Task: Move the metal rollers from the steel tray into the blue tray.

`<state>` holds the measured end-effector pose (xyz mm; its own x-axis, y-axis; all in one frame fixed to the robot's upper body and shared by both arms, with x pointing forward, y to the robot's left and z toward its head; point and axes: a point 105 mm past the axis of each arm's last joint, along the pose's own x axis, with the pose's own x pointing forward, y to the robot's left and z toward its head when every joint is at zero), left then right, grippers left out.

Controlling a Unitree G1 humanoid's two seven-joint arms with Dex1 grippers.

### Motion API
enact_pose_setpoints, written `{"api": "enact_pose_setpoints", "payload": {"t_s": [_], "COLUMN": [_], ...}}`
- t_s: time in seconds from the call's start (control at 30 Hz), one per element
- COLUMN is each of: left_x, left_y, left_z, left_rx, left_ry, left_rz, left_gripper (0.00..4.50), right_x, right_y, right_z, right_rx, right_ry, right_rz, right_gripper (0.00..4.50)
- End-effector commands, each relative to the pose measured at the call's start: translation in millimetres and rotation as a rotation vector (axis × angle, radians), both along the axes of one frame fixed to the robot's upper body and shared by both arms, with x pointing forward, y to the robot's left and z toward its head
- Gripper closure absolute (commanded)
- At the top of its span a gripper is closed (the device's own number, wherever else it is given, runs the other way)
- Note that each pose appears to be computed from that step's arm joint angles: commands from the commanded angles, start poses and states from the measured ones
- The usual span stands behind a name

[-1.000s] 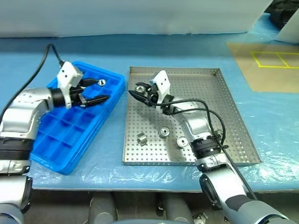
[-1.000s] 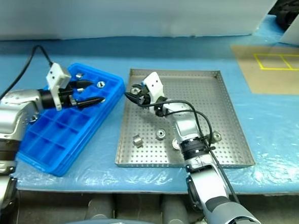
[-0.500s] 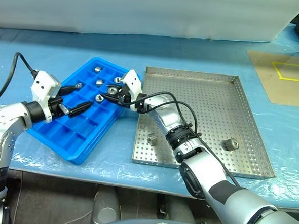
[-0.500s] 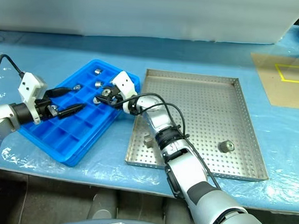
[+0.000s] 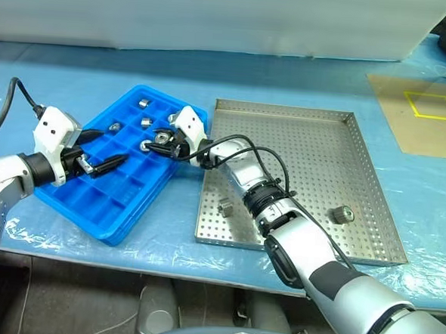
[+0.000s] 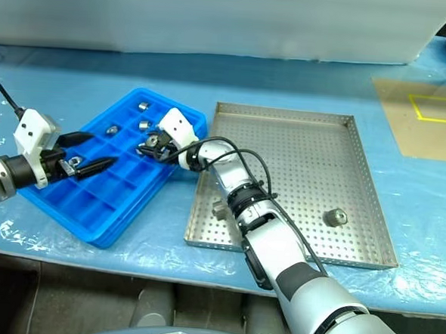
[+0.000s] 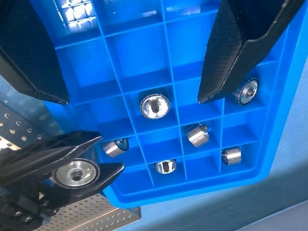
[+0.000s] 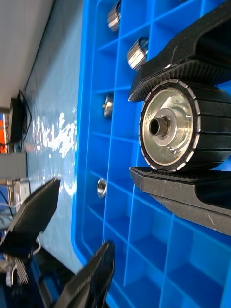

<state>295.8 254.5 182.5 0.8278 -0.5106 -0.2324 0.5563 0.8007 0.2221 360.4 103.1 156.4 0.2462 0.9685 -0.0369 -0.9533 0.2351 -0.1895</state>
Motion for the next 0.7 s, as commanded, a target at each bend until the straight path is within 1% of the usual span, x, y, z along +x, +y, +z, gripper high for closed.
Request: {"api": "enact_pose_setpoints", "payload": {"t_s": [0.03, 0.2, 0.27, 0.3, 0.4, 0.53, 0.7], "left_x": [2, 2, 3, 3, 4, 13, 25], "left_y": [3, -11, -14, -15, -19, -27, -37], "left_z": [16, 12, 11, 8, 3, -1, 4], "left_rx": [0.026, 0.007, -0.006, -0.007, -0.018, -0.033, -0.053], "left_ry": [-0.058, -0.041, -0.039, -0.031, -0.016, -0.011, -0.028], "left_rz": [0.003, -0.051, -0.059, -0.068, -0.086, -0.117, -0.164], "left_gripper": [0.0, 0.0, 0.0, 0.0, 0.0, 0.0, 0.0], "right_x": [-49, -43, -35, -27, -16, -9, -3], "right_y": [59, 53, 42, 31, 8, -14, -40], "right_z": [21, 31, 36, 38, 40, 43, 41], "right_rx": [0.137, 0.15, 0.162, 0.163, 0.154, 0.135, 0.115], "right_ry": [0.044, -0.011, -0.023, -0.03, -0.048, -0.074, -0.086], "right_rz": [0.161, 0.141, 0.111, 0.09, 0.062, 0.025, -0.035], "right_gripper": [2.81, 2.81, 2.81, 2.81, 2.81, 2.81, 2.81]}}
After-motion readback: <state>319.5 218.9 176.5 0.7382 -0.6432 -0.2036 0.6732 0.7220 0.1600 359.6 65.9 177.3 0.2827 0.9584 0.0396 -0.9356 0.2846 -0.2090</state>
